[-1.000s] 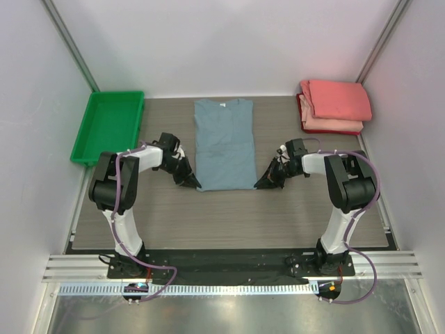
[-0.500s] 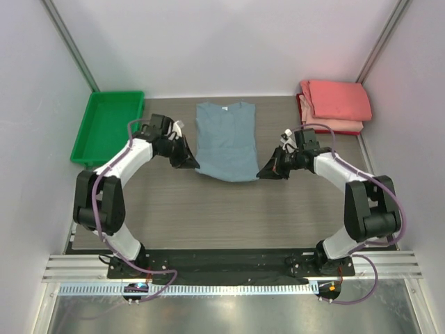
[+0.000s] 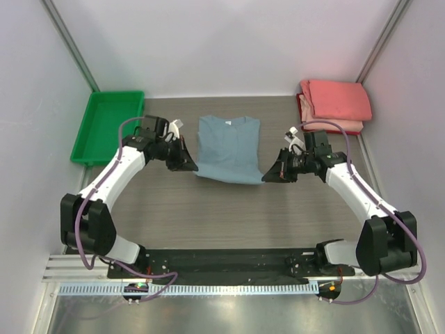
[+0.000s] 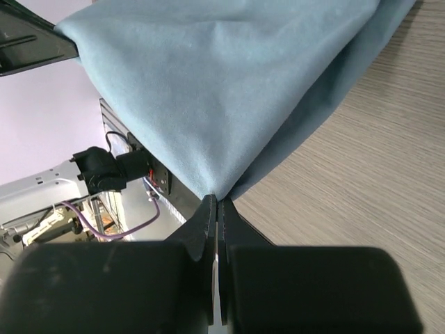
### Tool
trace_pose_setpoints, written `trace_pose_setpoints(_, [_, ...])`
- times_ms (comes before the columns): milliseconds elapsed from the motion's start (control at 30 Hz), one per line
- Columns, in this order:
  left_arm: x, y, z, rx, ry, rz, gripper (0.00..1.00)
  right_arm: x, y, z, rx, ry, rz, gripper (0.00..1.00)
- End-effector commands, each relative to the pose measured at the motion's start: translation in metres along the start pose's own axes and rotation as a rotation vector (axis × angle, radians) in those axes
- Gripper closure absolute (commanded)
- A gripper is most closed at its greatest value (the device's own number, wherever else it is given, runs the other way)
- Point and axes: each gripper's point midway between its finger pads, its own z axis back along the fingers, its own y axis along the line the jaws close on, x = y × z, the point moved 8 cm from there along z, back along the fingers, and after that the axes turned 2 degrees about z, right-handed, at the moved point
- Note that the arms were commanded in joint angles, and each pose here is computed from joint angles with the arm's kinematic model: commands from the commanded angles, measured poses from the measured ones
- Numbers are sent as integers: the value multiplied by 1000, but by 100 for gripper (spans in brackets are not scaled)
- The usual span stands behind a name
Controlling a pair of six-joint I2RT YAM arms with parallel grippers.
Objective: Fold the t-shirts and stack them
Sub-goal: Fold the tshirt
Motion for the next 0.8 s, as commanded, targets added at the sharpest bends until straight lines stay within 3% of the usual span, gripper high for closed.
trace_pose_setpoints(0, [7,-2,-2,-20,-26,-36,100,8,-1,-1,14,-33,40,99])
trace_pose_setpoints(167, [47,-7,-21,-29,-44,-63,100,57,0,-11,28,-120,65,99])
trace_pose_setpoints(400, [129,-1,-56,-7,-115,-126,100,165,1,-29,45,-254,160,99])
trace_pose_setpoints(633, [217,13,-102,22,-249,-245,100,247,-33,-81,34,-285,172,99])
trace_pose_setpoints(667, [226,16,-109,32,-270,-258,99,251,-57,-103,22,-259,141,98])
trace_pose_setpoints(733, [253,24,-129,57,-349,-292,76,276,-57,-111,32,-310,187,93])
trace_pose_setpoints(767, [261,28,-136,72,-379,-307,62,281,-74,-129,26,-308,187,70])
